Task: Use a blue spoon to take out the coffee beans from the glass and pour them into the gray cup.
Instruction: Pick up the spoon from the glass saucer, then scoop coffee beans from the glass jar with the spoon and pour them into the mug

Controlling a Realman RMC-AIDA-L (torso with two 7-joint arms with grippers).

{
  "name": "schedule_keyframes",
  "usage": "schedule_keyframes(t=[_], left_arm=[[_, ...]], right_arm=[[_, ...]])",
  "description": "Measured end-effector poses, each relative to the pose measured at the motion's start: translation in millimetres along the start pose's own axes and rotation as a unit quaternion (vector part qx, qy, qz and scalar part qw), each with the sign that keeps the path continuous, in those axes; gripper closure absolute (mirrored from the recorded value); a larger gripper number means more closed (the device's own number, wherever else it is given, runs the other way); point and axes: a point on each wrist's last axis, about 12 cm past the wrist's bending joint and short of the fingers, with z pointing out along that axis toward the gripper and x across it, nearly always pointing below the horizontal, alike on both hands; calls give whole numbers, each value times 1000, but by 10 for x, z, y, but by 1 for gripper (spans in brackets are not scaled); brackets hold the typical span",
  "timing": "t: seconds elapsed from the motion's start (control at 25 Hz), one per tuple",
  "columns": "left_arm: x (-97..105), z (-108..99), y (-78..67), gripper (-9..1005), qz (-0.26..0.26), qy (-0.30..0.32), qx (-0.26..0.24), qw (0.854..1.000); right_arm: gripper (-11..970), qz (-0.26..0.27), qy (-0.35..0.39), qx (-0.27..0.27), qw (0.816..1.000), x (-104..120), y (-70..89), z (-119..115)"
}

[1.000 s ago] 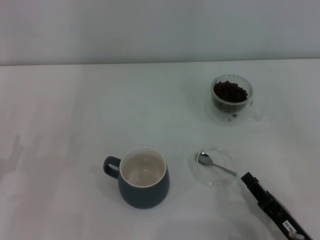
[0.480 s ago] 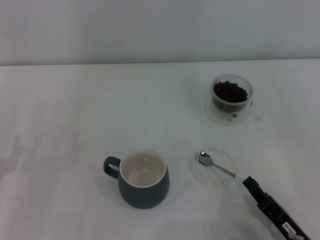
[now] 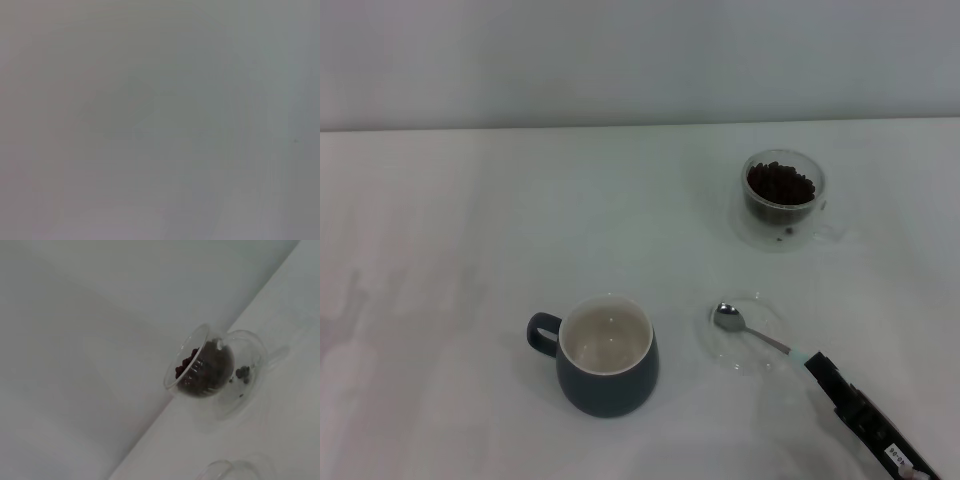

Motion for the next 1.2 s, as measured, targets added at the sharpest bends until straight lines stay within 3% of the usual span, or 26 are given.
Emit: schedule_keyframes(t=[0.6,0.84,1.04,1.2], left_arm=[[-2,12,-5,161,0,-1,1,1000],[-5,30,-18,162,-3,-3,2,1000],[-6,38,-30,162,-7,-5,-1,1000],[-8,43,-38,162,-10,-8,-2,1000]], right_arm=[[806,21,6,-34,999,-222,-123,-32],[806,23,4,-53,998,-406,-207,-76],[805,1,-4,-95,995,-665,-224,-58],[804,-36,-3,-125,992,-1008,-242,56]])
